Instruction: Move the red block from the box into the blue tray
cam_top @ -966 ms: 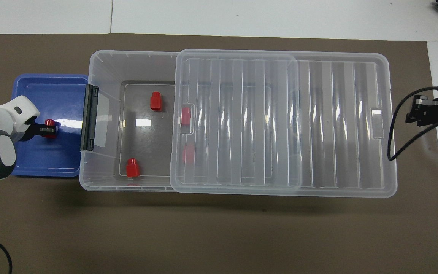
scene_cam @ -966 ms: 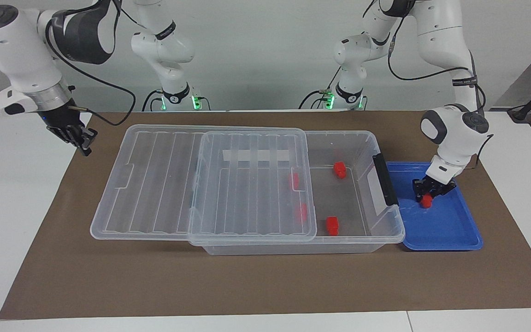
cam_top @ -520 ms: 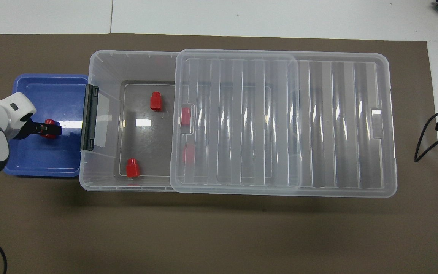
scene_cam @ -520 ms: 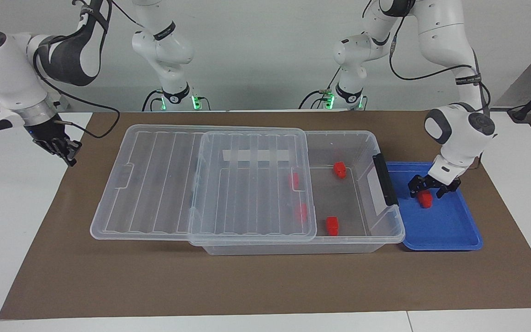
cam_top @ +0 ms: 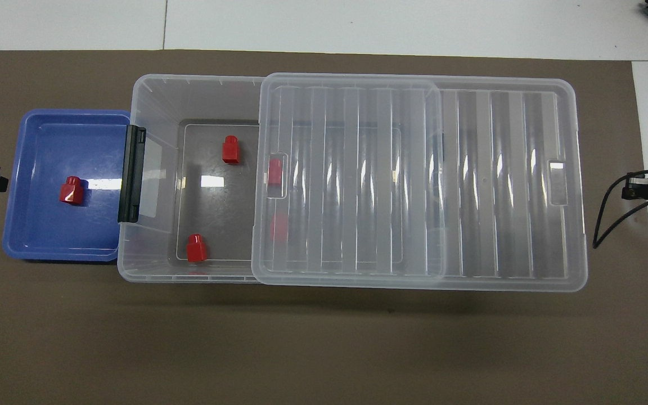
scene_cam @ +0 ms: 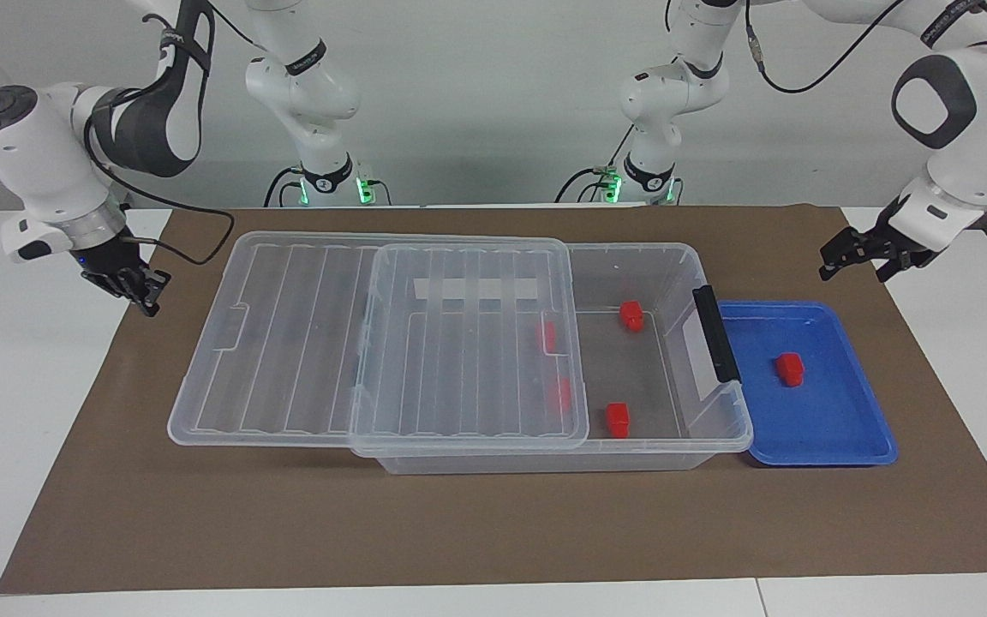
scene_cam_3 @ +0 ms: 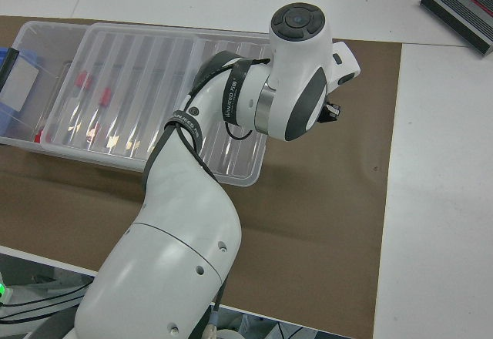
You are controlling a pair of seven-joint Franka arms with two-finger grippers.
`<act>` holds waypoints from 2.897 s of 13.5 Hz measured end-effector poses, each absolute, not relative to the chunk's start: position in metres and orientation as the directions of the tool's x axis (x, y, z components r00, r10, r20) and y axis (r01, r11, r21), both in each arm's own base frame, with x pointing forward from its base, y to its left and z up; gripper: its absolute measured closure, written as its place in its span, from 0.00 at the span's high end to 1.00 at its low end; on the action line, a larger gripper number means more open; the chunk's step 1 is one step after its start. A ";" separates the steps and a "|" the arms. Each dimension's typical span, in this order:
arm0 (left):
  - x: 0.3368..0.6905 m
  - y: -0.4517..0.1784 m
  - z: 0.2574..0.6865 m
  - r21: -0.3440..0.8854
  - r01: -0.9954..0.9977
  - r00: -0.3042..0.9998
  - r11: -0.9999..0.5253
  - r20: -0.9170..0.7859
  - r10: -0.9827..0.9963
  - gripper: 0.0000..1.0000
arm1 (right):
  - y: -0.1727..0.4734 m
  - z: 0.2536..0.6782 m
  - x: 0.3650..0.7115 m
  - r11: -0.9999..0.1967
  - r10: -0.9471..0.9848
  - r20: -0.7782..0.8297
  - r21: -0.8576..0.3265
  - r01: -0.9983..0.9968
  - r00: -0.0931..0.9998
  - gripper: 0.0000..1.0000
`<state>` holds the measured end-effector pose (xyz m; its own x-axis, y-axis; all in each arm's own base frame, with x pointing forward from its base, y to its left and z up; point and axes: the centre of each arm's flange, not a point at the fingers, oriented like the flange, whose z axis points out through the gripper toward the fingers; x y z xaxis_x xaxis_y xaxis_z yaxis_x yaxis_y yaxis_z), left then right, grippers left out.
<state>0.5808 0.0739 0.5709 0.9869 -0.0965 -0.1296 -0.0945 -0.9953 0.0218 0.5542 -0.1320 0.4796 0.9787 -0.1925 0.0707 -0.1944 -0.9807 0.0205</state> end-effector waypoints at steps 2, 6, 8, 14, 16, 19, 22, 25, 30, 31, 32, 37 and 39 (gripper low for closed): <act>0.573 0.035 0.596 -0.006 -0.104 0.976 -0.995 -0.192 -0.101 1.00 | -0.117 0.479 0.557 -0.986 -0.167 0.069 0.020 -0.168 0.984 0.01; 0.545 0.002 0.648 -0.048 -0.058 0.985 -0.997 -0.165 -0.049 1.00 | -0.080 0.477 0.563 -0.994 -0.102 0.065 0.019 -0.104 0.993 0.01; 0.530 0.010 0.636 -0.052 -0.041 0.979 -0.998 -0.203 -0.029 1.00 | -0.067 0.472 0.563 -0.996 -0.082 0.056 0.018 -0.083 0.995 0.01; 0.531 -0.004 0.610 -0.056 -0.068 0.983 -0.996 -0.174 -0.058 1.00 | 0.003 0.469 0.566 -1.000 0.006 0.049 0.016 0.005 0.999 0.01; 0.528 -0.005 0.604 -0.055 -0.072 0.985 -0.996 -0.163 -0.062 1.00 | 0.038 0.469 0.564 -1.000 0.020 0.050 0.013 0.020 0.999 0.01; 0.527 -0.015 0.605 -0.056 -0.092 0.985 -0.994 -0.148 -0.082 1.00 | 0.076 0.469 0.560 -0.998 0.069 0.049 0.012 0.068 0.996 0.01; 0.527 -0.012 0.606 -0.056 -0.085 0.987 -0.995 -0.142 -0.076 1.00 | 0.101 0.469 0.555 -0.995 0.104 0.049 -0.003 0.105 0.993 0.01; 0.526 -0.011 0.607 -0.056 -0.083 0.987 -0.995 -0.141 -0.074 1.00 | 0.123 0.470 0.551 -0.991 0.131 0.049 -0.027 0.132 0.990 0.01; 0.525 -0.010 0.608 -0.056 -0.082 0.988 -0.995 -0.138 -0.073 1.00 | 0.141 0.470 0.546 -0.986 0.160 0.047 -0.031 0.162 0.986 0.01; 0.525 -0.010 0.609 -0.056 -0.081 0.988 -0.995 -0.138 -0.073 1.00 | 0.141 0.469 0.546 -0.986 0.160 0.047 -0.031 0.162 0.986 0.01; 0.525 -0.010 0.609 -0.056 -0.081 0.988 -0.995 -0.138 -0.073 1.00 | 0.141 0.470 0.546 -0.986 0.160 0.047 -0.031 0.161 0.986 0.01; 0.525 -0.007 0.609 -0.055 -0.076 0.988 -0.996 -0.138 -0.068 1.00 | 0.110 0.484 0.550 -0.994 0.102 0.070 -0.035 0.105 0.992 0.01; 0.525 -0.001 0.608 -0.055 -0.065 0.989 -0.996 -0.138 -0.057 1.00 | 0.080 0.496 0.549 -0.998 0.050 0.075 -0.034 0.053 0.996 0.01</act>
